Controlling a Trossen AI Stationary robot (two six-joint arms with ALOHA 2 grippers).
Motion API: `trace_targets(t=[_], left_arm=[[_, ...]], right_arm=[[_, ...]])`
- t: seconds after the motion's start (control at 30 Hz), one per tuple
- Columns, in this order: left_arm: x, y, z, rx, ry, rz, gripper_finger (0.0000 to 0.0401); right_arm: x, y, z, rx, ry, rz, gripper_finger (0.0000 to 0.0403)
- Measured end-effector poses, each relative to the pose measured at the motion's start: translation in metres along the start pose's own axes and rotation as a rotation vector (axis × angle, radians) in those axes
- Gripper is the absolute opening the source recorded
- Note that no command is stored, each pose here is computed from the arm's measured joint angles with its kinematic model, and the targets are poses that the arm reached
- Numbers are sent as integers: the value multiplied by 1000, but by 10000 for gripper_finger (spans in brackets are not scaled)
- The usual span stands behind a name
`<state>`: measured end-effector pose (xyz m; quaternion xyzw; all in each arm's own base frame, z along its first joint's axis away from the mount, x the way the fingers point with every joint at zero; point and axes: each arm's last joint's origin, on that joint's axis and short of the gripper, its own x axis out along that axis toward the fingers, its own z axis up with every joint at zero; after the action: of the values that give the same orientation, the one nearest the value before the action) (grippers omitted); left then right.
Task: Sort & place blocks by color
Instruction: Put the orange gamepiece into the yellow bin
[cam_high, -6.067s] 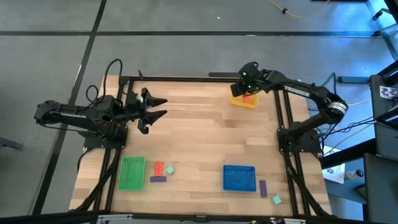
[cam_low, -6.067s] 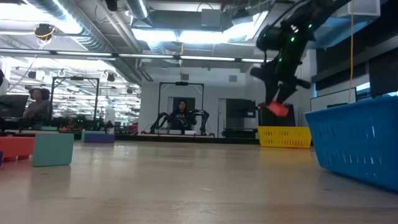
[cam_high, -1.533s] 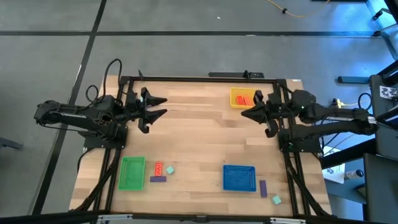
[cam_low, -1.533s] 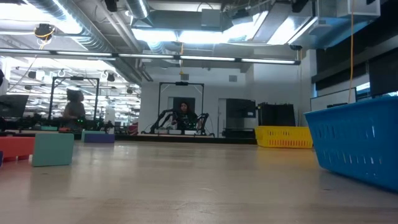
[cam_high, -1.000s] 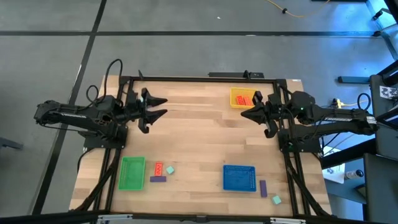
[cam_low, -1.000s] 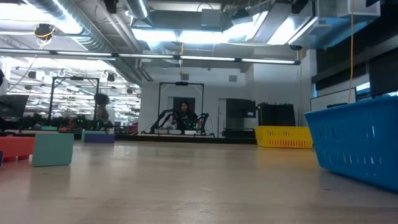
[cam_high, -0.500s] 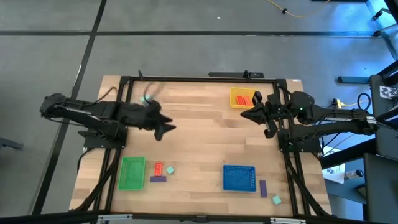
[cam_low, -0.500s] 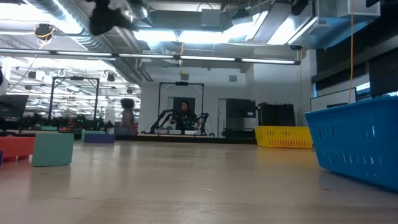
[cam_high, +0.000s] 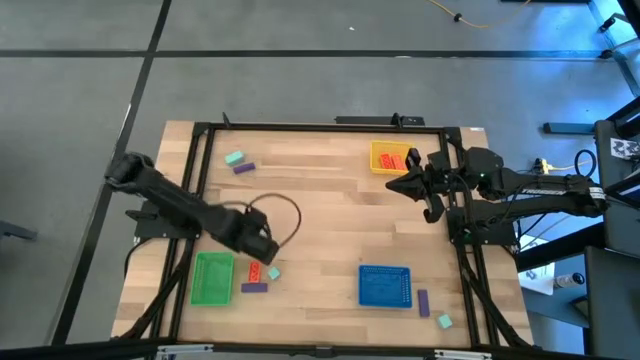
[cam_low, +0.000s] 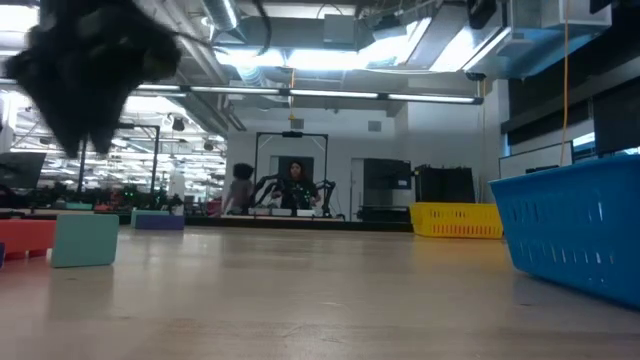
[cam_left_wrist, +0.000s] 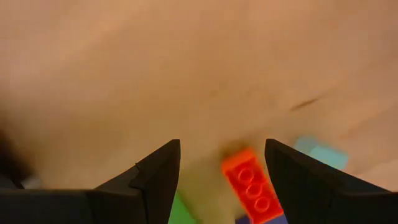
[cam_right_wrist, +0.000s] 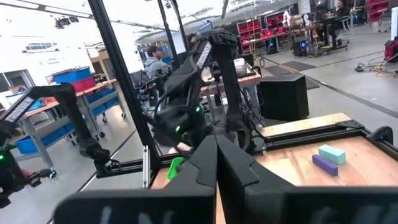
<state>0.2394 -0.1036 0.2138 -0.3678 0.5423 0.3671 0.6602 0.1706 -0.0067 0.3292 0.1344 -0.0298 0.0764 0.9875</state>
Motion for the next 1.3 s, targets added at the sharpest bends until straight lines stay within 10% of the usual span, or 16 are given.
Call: trace_targets(t=[1.3], left_arm=[[50, -27, -37, -241, 64, 56, 227]], right_arm=[[0, -1, -3, 8, 34, -9, 0]])
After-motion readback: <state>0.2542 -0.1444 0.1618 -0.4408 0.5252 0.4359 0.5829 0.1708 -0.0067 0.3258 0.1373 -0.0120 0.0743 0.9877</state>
